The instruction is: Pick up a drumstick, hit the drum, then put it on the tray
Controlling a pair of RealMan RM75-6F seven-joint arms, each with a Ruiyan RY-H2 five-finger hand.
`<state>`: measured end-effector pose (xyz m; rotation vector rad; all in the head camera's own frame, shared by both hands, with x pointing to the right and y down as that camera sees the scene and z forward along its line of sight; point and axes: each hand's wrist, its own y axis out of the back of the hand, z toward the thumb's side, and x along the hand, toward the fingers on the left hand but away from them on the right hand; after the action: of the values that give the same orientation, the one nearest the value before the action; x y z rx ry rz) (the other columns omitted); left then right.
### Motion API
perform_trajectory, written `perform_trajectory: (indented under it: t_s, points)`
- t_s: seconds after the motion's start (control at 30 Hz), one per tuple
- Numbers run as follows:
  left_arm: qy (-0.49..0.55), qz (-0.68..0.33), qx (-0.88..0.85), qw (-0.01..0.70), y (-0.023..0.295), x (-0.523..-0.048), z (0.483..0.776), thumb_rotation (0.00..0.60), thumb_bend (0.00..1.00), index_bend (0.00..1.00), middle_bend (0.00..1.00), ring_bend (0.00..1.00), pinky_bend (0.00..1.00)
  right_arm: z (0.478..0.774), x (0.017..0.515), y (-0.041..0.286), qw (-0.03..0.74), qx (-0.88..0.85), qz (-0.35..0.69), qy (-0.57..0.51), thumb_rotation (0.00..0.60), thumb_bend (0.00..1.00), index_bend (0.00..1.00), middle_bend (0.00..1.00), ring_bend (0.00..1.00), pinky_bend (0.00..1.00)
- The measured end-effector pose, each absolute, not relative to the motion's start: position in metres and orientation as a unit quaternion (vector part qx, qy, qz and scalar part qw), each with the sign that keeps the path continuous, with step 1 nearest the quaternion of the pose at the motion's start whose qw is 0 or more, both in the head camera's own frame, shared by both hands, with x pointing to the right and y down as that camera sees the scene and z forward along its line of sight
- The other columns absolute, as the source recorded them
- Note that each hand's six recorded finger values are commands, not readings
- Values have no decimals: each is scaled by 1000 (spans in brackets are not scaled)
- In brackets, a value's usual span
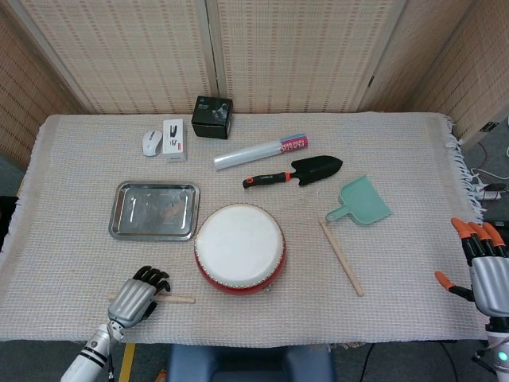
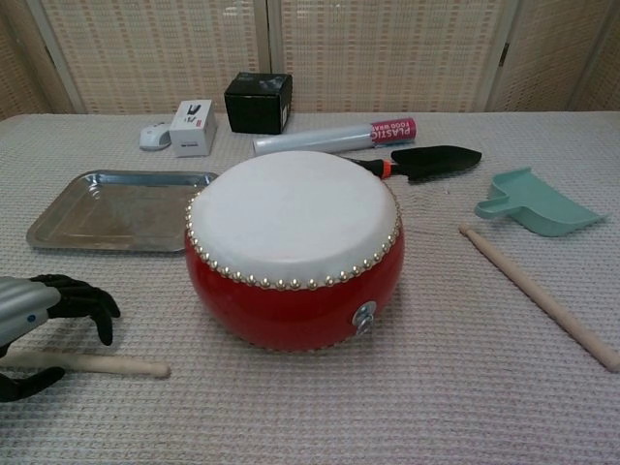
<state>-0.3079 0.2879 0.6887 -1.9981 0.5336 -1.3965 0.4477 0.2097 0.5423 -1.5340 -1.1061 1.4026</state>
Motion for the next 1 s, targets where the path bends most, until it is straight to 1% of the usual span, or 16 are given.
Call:
perform_trajectory:
  t_s: [0.27,0.73,1.0]
  points:
    - [208,-545,-754,302,290,-304,694,600,345,461,203,147,129,541,448,211,382,-603,548,-435,600,156,53,123,0,79]
    - [213,-541,-763,282,292,-299,698,600,333,519,212,147,130,541,447,211,380,-607,546,-435,600,156,65,123,0,79]
    - [230,-532,-770,266,290,-297,698,600,333,553,243,160,133,541,447,210,380,-607,546,-434,600,156,65,123,0,79]
